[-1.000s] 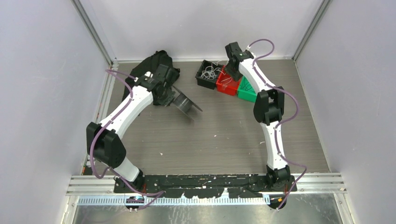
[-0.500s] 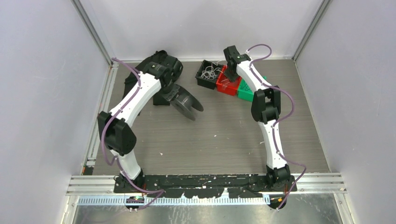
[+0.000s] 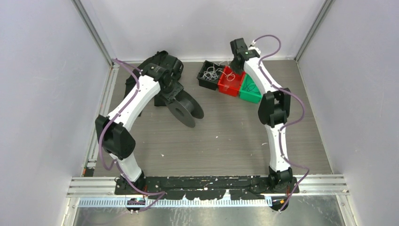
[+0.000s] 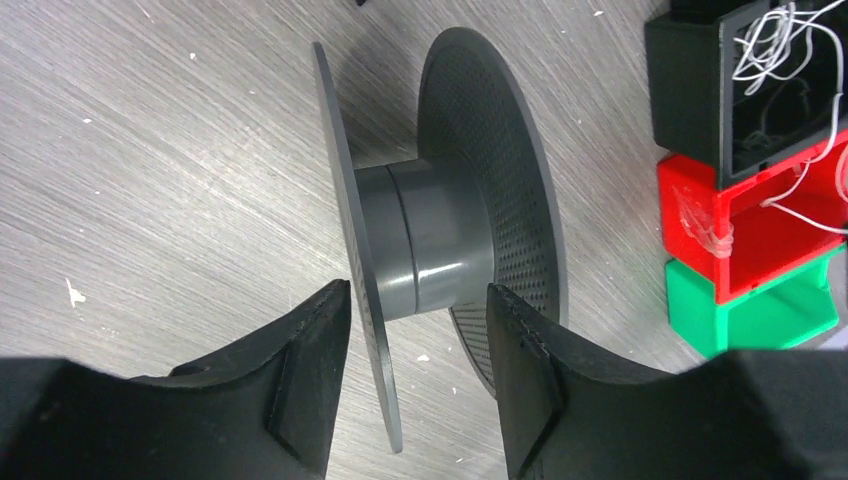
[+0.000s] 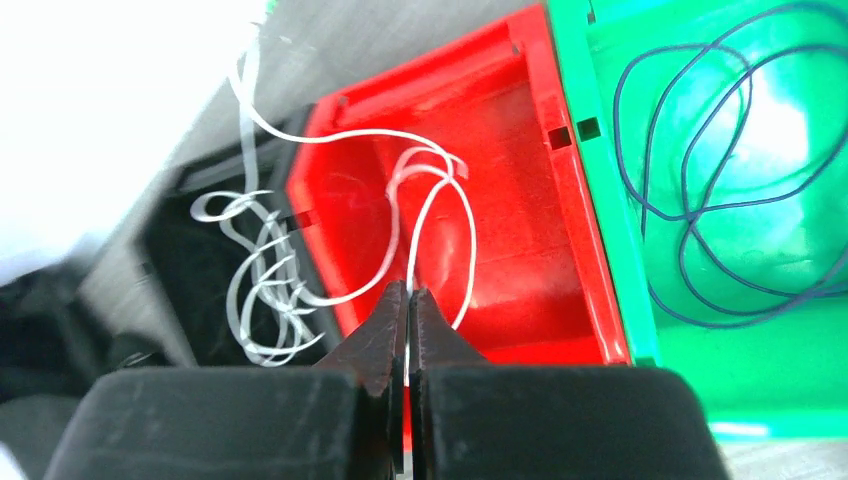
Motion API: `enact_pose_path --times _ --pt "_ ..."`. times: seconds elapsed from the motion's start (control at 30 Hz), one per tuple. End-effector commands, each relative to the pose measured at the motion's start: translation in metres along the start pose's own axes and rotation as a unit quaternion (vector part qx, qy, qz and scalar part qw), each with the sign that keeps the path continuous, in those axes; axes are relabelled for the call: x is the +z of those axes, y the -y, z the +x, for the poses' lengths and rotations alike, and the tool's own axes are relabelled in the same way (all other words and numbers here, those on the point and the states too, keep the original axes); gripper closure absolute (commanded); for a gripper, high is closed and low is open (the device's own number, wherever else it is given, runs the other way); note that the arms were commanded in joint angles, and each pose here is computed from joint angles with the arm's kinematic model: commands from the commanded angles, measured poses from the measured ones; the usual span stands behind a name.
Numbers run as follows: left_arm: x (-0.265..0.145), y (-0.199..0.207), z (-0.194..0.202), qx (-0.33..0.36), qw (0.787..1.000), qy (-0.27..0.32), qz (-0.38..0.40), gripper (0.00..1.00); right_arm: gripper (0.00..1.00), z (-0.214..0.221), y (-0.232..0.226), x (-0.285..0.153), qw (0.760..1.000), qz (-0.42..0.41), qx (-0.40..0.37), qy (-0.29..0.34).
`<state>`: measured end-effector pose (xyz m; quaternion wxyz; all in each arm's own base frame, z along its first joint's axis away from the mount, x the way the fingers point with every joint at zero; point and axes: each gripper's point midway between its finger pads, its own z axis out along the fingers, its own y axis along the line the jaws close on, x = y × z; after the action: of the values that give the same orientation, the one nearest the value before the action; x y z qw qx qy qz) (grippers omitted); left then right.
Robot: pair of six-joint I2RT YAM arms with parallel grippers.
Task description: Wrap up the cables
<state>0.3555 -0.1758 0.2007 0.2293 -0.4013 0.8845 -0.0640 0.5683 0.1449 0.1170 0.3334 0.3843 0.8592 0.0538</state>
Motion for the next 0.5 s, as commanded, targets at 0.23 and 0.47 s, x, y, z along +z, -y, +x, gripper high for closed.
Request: enact_pose_path --times 0.23,0.47 --pt "-0.036 0.018 -0.015 0.018 0.996 0.026 0.085 0.44 0.99 -0.125 -0.069 -0.22 0.961 -0.236 -0.013 0.143" --pt "-0.058 0.035 -0.027 0.044 0.985 0.056 0.157 0.43 0.99 -0.165 -0.083 -0.377 0.896 -0.393 -0.05 0.2"
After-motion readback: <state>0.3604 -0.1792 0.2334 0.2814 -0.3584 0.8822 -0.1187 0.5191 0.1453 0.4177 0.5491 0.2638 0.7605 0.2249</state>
